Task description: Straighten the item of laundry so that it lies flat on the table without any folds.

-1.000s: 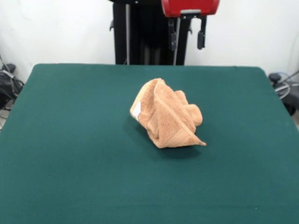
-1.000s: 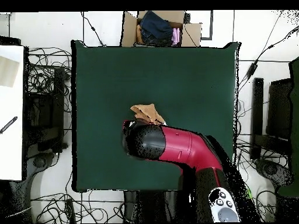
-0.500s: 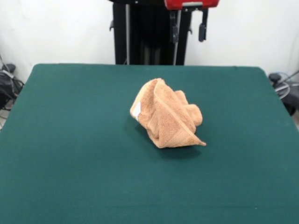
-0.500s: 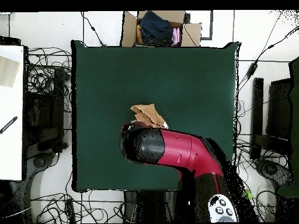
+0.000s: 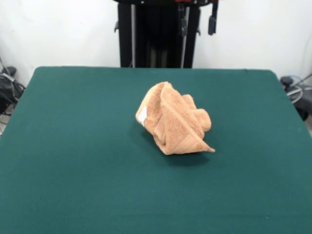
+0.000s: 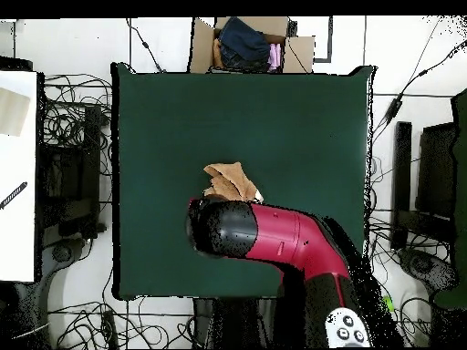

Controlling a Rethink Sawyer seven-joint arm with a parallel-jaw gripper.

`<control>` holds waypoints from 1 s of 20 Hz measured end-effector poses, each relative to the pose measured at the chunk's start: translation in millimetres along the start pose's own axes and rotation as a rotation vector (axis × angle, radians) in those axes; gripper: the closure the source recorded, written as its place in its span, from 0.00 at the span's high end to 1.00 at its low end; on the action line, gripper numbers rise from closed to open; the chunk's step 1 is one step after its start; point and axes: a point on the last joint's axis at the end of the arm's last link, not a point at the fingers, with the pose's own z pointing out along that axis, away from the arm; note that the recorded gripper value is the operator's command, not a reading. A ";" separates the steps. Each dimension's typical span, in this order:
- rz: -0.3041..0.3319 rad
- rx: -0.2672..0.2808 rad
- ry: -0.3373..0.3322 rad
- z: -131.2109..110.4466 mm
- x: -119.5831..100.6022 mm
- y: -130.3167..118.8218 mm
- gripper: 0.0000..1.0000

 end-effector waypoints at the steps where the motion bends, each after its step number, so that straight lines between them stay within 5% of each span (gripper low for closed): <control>1: 0.001 -0.004 0.005 4.4 -2.3 -0.5 1.00; 20: -0.041 -0.030 0.109 86.8 -16.9 -2.4 1.00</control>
